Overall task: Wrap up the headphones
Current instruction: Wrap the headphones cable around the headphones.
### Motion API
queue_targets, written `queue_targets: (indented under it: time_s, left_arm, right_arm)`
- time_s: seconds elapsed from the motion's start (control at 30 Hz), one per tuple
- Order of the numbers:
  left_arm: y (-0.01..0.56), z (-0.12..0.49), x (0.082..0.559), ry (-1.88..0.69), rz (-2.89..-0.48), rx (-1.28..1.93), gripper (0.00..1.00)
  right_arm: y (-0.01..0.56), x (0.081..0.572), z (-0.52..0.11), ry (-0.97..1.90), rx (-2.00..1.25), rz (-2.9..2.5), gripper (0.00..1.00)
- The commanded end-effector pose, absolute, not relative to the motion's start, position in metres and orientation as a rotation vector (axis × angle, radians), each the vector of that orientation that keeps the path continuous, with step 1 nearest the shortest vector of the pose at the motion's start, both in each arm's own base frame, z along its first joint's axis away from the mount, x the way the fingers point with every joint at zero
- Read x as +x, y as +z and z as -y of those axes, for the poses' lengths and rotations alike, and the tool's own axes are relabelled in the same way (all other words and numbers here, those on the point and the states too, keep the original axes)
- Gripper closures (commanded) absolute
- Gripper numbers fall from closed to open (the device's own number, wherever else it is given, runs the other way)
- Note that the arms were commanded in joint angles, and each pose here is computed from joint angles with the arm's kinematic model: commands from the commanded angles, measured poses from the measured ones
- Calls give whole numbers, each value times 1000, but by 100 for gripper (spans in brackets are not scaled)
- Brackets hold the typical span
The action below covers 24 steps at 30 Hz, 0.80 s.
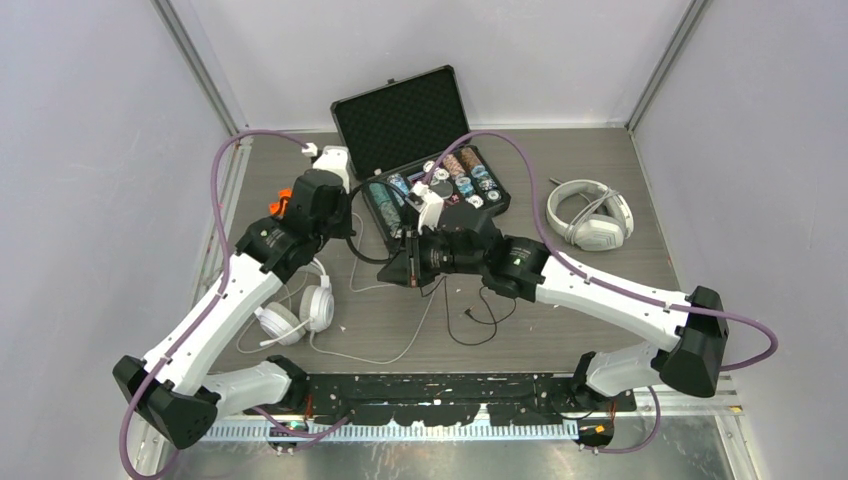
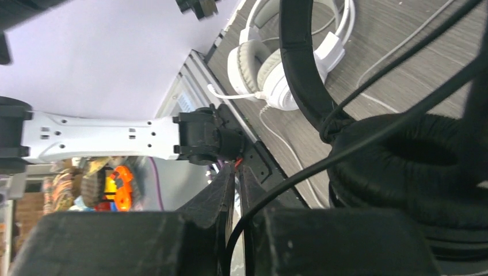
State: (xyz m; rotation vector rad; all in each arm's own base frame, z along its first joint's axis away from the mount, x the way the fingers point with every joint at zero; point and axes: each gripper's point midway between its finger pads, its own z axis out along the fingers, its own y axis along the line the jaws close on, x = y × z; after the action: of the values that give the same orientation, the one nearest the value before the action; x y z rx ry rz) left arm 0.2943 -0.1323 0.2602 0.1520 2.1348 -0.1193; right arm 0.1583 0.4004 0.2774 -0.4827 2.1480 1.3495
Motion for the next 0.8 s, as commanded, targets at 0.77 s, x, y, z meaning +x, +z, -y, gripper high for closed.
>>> queue_targets:
  time_s: [0.77]
  left_arm:
    - [341, 144, 297, -448, -1923, -297, 100]
  right_arm:
    - [268, 173, -367, 911, -728, -1754, 84]
